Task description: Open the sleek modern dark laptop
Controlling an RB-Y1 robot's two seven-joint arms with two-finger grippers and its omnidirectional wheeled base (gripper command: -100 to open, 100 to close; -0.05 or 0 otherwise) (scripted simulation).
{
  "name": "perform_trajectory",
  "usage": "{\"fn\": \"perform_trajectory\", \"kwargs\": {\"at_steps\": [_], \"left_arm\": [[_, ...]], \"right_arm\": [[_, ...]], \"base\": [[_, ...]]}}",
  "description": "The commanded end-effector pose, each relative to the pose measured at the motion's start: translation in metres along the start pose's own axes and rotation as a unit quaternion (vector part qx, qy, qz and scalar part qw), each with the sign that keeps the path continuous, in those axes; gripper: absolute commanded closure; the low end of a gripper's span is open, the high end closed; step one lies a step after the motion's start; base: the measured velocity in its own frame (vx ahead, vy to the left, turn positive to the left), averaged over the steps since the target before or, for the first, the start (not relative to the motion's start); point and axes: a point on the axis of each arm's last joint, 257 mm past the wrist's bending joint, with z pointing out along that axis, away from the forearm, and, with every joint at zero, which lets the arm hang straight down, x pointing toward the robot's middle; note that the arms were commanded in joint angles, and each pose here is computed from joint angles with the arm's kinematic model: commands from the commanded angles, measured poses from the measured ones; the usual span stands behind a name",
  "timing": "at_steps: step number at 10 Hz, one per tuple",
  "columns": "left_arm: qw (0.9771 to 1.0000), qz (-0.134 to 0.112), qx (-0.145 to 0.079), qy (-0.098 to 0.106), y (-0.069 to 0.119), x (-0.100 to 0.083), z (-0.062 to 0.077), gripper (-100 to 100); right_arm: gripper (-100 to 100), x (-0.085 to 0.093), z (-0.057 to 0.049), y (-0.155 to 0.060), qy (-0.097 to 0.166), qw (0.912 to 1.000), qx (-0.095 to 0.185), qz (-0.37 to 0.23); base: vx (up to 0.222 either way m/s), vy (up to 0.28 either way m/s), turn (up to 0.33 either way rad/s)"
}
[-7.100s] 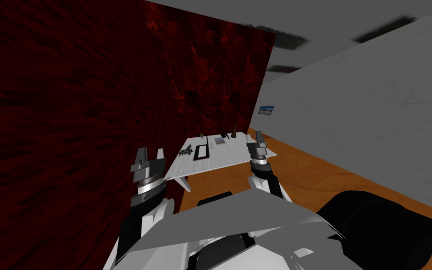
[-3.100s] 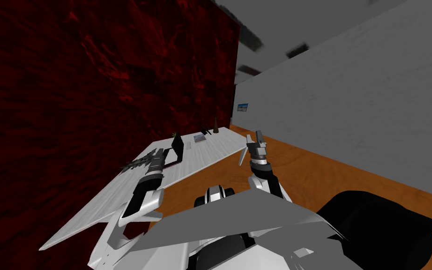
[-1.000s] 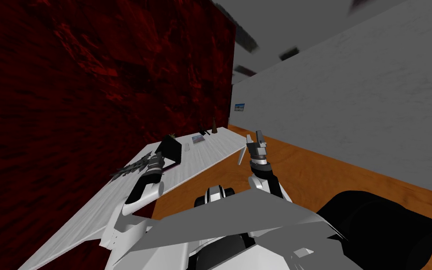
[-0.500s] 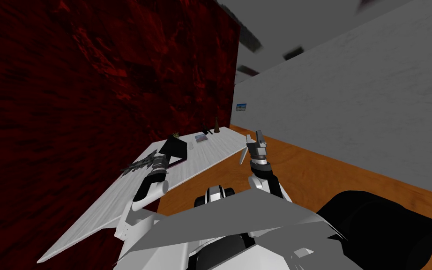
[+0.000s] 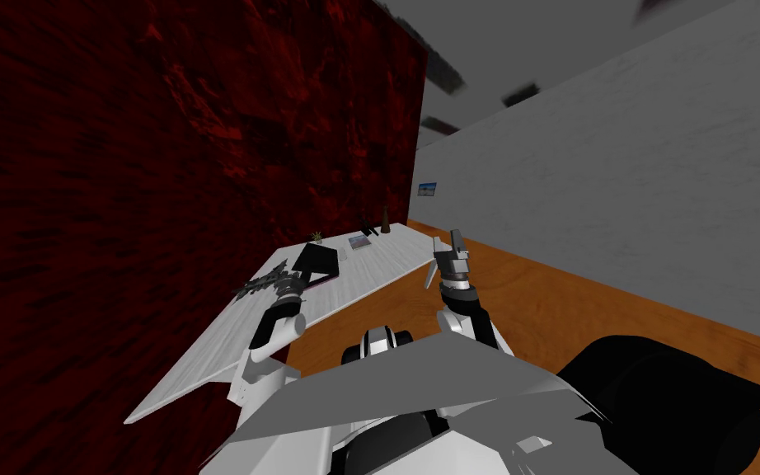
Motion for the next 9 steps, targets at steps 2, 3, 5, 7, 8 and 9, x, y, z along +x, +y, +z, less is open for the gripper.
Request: {"fn": "perform_trajectory", "kwargs": {"at_steps": [2, 3, 5, 7, 8, 9], "left_arm": [[0.9988, 0.047, 0.006, 0.010, -0.016, -0.012, 0.007, -100], [0.9982, 0.058, 0.007, 0.013, -0.019, -0.015, 0.009, -100], [0.9967, 0.080, 0.004, 0.017, -0.023, -0.019, 0.013, -100], [0.9960, 0.087, -0.012, 0.016, -0.015, -0.020, 0.013, -100], [0.9963, 0.082, -0.022, 0.015, -0.007, -0.018, 0.012, -100], [0.9961, 0.081, -0.031, 0.014, -0.002, -0.017, 0.011, -100]], "right_arm": [[0, 0.000, 0.000, 0.000, 0.000, 1.0000, 0.000, 0.000], [0, 0.000, 0.000, 0.000, 0.000, 1.0000, 0.000, 0.000], [0, 0.000, 0.000, 0.000, 0.000, 1.0000, 0.000, 0.000], [0, 0.000, 0.000, 0.000, 0.000, 1.0000, 0.000, 0.000], [0, 0.000, 0.000, 0.000, 0.000, 1.0000, 0.000, 0.000], [0, 0.000, 0.000, 0.000, 0.000, 1.0000, 0.000, 0.000]], "base": [[0.002, -0.009, -0.005], [0.004, -0.015, -0.006], [0.006, -0.011, -0.014], [0.007, -0.029, -0.025], [0.014, -0.043, -0.036], [0.012, -0.041, -0.039]]}}
